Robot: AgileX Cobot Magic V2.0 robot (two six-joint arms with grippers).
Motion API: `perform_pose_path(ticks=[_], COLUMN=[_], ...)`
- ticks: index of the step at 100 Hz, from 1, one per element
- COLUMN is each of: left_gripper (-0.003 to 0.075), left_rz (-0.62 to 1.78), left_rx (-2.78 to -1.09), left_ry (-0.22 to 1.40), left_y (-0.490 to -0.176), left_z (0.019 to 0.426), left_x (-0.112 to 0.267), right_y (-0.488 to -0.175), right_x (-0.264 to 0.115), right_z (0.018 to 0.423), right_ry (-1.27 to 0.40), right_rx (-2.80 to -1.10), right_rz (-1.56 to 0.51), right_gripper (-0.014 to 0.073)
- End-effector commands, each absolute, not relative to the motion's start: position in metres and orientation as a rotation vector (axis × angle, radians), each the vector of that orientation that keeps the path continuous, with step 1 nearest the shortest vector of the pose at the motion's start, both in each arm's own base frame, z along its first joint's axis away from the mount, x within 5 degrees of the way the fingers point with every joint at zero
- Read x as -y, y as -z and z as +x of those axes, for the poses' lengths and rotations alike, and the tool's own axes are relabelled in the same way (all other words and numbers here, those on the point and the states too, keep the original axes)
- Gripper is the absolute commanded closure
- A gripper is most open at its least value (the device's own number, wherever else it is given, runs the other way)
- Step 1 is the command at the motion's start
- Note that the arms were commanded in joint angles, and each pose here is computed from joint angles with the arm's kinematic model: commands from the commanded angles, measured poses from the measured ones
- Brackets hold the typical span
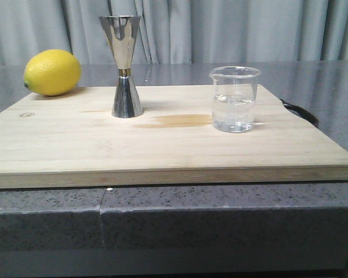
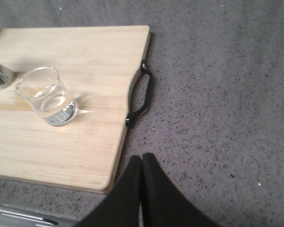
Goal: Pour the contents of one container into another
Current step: 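Reach the left gripper to the steel jigger and close on its waist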
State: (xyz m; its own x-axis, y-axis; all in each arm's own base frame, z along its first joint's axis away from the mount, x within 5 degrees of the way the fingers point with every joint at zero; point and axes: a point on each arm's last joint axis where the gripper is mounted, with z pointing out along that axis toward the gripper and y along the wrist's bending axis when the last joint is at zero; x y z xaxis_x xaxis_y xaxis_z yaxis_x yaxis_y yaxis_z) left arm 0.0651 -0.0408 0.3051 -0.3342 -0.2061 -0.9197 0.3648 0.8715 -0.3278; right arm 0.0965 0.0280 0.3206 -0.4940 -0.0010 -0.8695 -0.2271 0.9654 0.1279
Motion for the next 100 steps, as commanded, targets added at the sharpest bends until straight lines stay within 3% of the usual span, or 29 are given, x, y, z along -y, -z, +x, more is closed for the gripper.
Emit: perform_pose_path(ticks=[1, 15, 22, 29, 47, 51, 80, 100], left_gripper=[0.0739, 0.0734, 0.0691, 0.0590, 0.0213, 0.0183, 0.0188, 0.0188], left_rz=[0.222, 0.358, 0.419, 0.484, 0.562, 0.574, 0.726, 0.867], left_rx=[-1.821, -1.819, -1.801, -1.782, -1.734, -1.730, -1.536, -1.559], left_ry=[0.602, 0.558, 0.565, 0.591, 0.685, 0.706, 0.818, 0.862], left_y=[-0.324, -0.329, -0.327, -0.324, -0.316, -0.312, -0.293, -0.269], left_z=[0.080, 0.106, 0.118, 0.129, 0.156, 0.163, 0.200, 0.218], left_x=[0.046, 0.049, 0.052, 0.055, 0.063, 0.064, 0.082, 0.108], right_y=[-0.339, -0.341, -0.342, -0.344, -0.345, -0.345, -0.345, -0.345], right_x=[-0.032, -0.035, -0.036, -0.036, -0.036, -0.036, -0.036, -0.036], right_z=[0.119, 0.138, 0.143, 0.145, 0.146, 0.146, 0.146, 0.146], right_ry=[-0.244, -0.223, -0.218, -0.217, -0.217, -0.217, -0.217, -0.217], right_rx=[-2.017, -1.999, -1.970, -1.947, -1.929, -1.929, -1.927, -1.927], right_rz=[-0.196, -0.212, -0.209, -0.204, -0.200, -0.200, -0.200, -0.200], right_gripper=[0.0656, 0.0603, 0.0560, 0.0515, 0.0472, 0.0472, 0.0472, 0.0472])
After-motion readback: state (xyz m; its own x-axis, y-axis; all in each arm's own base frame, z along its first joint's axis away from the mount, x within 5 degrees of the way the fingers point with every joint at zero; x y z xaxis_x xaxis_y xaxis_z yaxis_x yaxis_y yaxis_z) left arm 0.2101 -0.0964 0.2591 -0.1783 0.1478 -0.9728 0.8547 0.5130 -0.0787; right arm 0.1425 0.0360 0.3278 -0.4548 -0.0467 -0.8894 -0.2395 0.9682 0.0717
